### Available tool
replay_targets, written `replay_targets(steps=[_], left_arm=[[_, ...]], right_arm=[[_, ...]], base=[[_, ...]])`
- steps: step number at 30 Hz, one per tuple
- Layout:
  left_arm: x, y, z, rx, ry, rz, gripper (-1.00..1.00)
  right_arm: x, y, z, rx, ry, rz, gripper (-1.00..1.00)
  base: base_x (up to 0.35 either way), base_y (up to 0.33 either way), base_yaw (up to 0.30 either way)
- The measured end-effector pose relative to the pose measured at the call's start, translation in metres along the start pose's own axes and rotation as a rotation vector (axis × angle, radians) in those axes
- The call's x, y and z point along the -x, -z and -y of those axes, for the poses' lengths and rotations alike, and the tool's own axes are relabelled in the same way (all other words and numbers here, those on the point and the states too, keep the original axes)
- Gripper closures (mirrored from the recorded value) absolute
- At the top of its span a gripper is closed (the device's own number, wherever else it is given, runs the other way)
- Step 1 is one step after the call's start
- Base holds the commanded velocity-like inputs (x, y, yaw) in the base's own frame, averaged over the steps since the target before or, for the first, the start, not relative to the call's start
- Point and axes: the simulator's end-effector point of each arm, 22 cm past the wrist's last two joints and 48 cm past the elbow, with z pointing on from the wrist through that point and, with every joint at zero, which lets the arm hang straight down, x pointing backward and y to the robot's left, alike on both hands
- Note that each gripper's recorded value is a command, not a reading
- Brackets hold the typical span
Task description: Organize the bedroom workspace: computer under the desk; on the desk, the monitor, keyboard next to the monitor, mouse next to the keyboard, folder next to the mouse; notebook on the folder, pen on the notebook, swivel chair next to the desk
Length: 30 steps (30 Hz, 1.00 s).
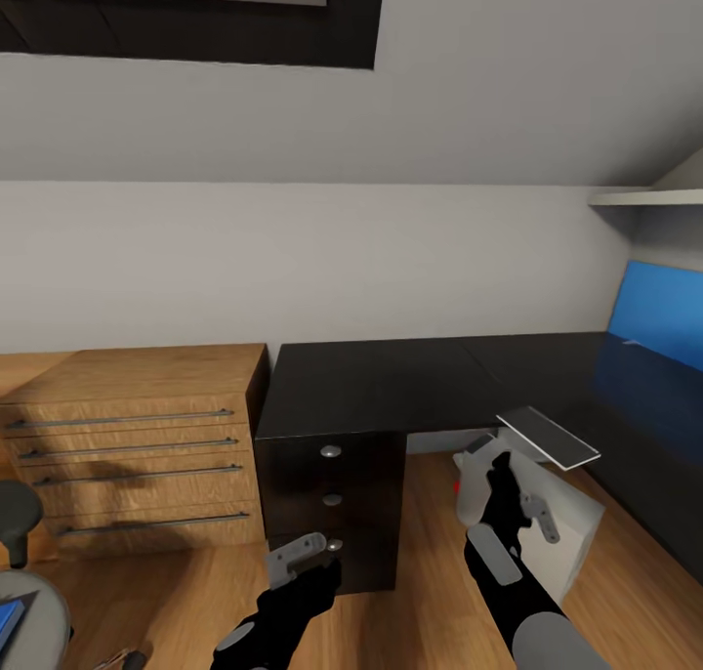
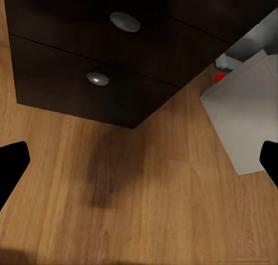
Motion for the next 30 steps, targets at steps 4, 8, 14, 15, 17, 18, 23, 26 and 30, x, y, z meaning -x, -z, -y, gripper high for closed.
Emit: replay_targets(steps=[4,8,14,15,17,18,23,26,30], left_arm=[[-0.003,0.001,0.002,-0.005,-0.006,-0.004,-1.00],[-0.010,0.002,0.006,-0.013,-0.022,-0.014,-1.00],[-0.017,0.004,0.009,-0.020,-0.038,-0.024,-1.00],[-0.017,0.004,0.009,-0.020,-0.038,-0.024,-1.00],[-0.017,0.004,0.009,-0.020,-0.038,-0.024,-1.00],[-0.017,0.004,0.009,-0.020,-0.038,-0.024,-1.00],[-0.017,0.004,0.009,-0.020,-0.038,-0.024,-1.00],[-0.017,0.004,0.009,-0.020,-0.039,-0.024,-1.00],[-0.018,0.004,0.009,-0.020,-0.038,-0.026,-1.00]], right_arm=[[0.003,-0.001,-0.002,0.004,-0.003,0.008,-1.00],[0.009,-0.002,-0.004,0.009,-0.006,0.031,-1.00],[0.030,-0.006,0.005,-0.018,-0.021,0.097,-1.00],[0.030,-0.006,0.006,-0.019,-0.021,0.099,-1.00],[0.032,-0.007,0.007,-0.023,-0.023,0.103,-1.00],[0.032,-0.007,0.007,-0.024,-0.023,0.103,-1.00],[0.043,-0.012,0.012,-0.029,-0.019,0.121,-1.00],[0.048,-0.015,0.015,-0.033,-0.018,0.130,-1.00],[0.053,-0.018,0.018,-0.039,-0.017,0.137,-1.00]], base=[[0.213,0.000,0.000],[0.183,0.000,0.000],[0.114,0.000,0.000],[0.106,0.000,0.000],[0.061,0.000,0.000],[0.035,0.000,0.000],[0.078,-0.057,0.000],[0.151,-0.128,0.000],[0.055,-0.047,0.000]])
